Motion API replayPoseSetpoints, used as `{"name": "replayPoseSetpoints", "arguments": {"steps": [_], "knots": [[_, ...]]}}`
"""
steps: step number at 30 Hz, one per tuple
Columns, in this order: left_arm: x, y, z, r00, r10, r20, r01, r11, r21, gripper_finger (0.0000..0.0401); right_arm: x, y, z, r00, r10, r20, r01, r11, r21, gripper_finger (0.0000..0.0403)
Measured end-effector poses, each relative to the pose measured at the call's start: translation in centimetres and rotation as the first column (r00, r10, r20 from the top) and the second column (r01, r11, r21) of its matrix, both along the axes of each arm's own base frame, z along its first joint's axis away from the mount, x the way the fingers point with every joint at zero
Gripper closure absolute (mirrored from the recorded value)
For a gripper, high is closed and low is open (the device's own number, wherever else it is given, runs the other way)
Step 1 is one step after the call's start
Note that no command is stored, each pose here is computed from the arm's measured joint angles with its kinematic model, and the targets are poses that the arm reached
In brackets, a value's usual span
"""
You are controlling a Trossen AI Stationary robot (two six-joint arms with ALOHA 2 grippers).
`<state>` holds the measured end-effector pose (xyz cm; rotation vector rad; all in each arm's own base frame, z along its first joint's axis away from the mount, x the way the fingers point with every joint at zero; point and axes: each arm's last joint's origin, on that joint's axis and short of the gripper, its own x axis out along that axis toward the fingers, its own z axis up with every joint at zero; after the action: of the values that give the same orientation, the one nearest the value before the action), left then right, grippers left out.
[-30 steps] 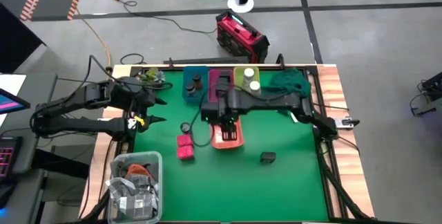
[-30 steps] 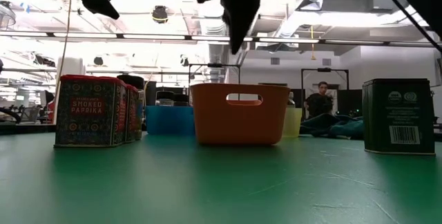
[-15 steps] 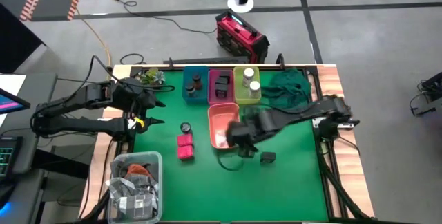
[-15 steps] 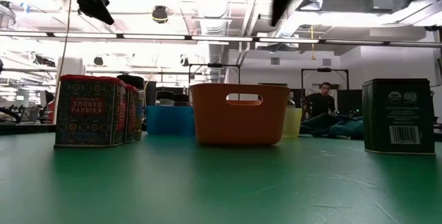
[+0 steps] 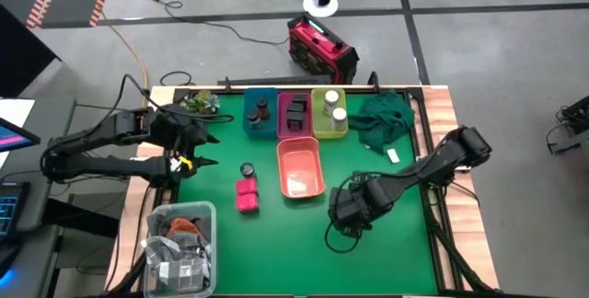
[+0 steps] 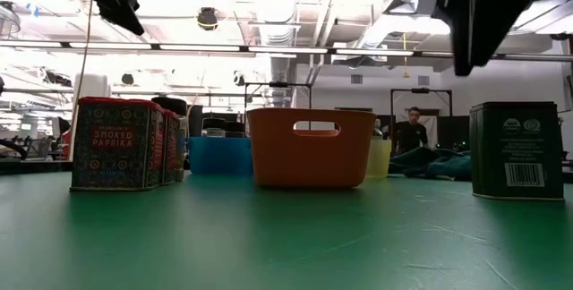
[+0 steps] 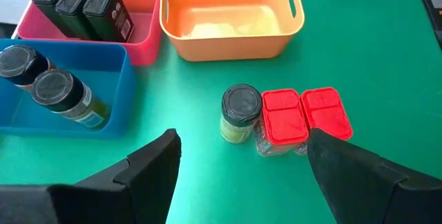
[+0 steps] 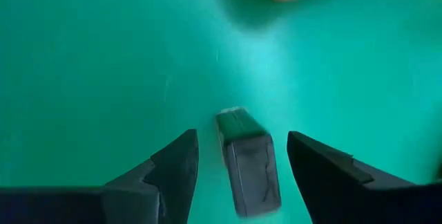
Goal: Sort spices by type
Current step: Put the black seasoning can into the pink bin
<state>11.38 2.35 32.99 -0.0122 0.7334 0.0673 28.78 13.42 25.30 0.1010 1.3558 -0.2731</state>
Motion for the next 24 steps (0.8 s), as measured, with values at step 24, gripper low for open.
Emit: {"name": "replayPoseSetpoints", "arguments": {"steps": [24], "knots": [[-0.1,0.0,-0.1,1.0,0.001,-0.014,-0.001,1.0,-0.005,0.0099,-1.8,-1.4,-5.8,0.989,-0.001,-0.148,0.004,1.0,0.015,0.0164]]}}
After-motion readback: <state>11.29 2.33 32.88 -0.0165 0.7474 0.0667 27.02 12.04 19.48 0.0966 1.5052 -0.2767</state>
